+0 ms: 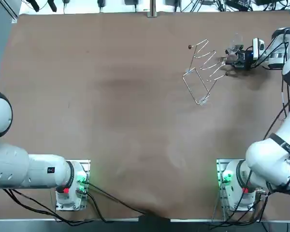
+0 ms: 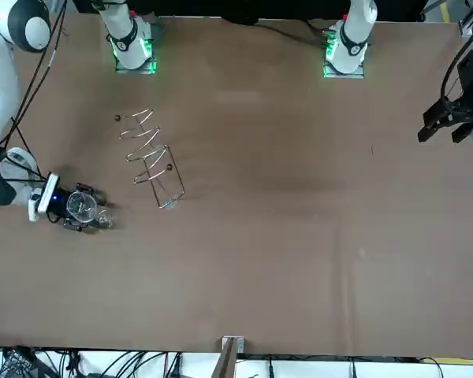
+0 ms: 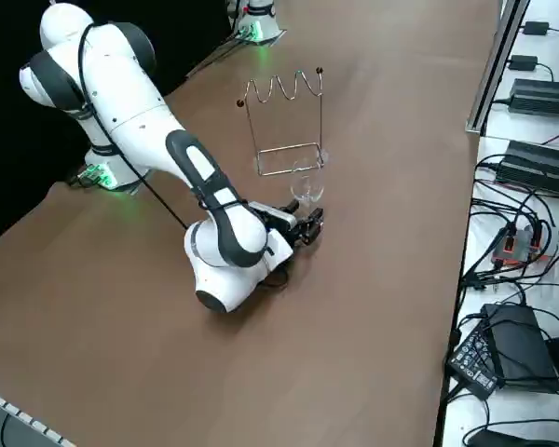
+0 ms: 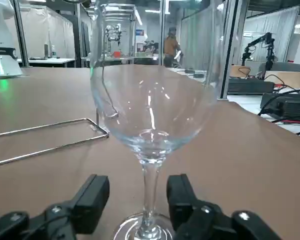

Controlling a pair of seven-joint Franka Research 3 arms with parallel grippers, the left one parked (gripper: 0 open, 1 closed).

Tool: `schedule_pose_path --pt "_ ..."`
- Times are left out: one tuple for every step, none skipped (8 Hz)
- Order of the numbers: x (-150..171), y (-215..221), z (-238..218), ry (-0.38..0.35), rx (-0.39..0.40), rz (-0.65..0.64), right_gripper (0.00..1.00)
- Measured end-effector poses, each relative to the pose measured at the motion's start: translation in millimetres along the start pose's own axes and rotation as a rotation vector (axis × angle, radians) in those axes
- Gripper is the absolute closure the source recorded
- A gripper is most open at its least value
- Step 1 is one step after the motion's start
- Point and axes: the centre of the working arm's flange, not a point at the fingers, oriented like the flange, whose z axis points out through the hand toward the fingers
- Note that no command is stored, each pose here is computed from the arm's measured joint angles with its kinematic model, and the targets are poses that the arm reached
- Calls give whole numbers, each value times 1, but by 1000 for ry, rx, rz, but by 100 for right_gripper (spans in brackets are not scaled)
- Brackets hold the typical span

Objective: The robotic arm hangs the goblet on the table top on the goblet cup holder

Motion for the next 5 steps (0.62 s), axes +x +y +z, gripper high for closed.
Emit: schedule_pose_path --pt "-2 1 0 6 -8 1 31" --pt "-5 2 1 16 -22 6 37" --pt "-8 2 2 26 -36 12 41" --pt "-10 2 3 30 -42 22 42" --pt "-12 1 2 32 -45 28 43"
